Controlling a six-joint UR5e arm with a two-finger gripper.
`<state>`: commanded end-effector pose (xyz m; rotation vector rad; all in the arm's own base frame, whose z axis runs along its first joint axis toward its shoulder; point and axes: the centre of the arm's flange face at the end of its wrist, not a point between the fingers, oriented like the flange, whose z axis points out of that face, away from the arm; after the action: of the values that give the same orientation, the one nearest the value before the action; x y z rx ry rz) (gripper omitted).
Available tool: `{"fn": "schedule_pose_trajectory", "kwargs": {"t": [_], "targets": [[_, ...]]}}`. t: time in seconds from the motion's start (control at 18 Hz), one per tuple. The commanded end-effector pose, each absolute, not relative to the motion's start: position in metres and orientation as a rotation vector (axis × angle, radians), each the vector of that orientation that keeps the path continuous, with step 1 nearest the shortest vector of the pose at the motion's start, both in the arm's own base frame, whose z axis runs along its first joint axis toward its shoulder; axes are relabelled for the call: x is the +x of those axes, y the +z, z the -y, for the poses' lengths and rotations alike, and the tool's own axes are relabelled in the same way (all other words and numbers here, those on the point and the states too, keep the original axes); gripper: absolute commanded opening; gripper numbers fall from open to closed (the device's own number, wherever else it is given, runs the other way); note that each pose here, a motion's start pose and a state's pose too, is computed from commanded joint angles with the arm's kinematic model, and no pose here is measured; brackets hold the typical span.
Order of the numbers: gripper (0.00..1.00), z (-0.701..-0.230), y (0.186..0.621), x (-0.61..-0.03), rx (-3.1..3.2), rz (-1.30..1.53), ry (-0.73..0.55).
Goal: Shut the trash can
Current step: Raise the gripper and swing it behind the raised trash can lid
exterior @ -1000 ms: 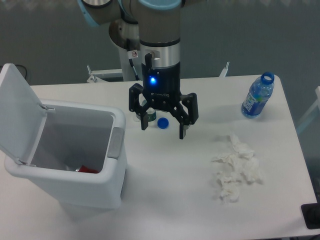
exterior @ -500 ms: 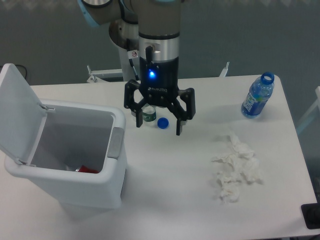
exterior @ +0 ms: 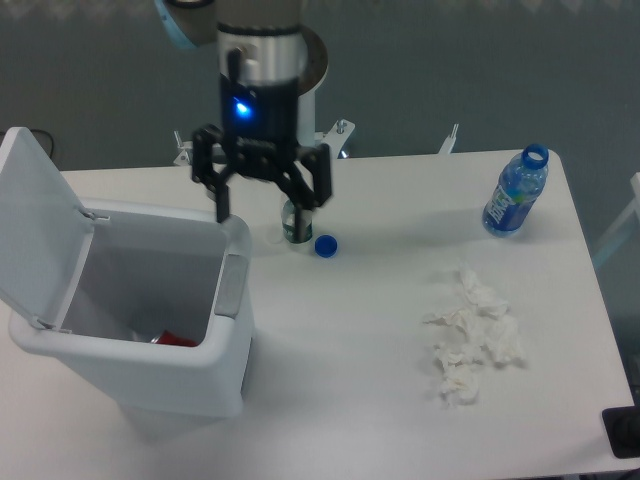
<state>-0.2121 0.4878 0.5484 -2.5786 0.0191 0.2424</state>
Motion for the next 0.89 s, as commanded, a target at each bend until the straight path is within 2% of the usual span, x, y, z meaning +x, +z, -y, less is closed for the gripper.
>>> {"fn": "schedule_pose_trajectory", "kwargs": {"t": [0.61,0.89], "targets": [[1.00,-0.451,0.590,-0.088,-2.616,-0.206,0.105],[1.00,-0.453,0.602,-0.050,-2.527,-0.230,-0.088]]}}
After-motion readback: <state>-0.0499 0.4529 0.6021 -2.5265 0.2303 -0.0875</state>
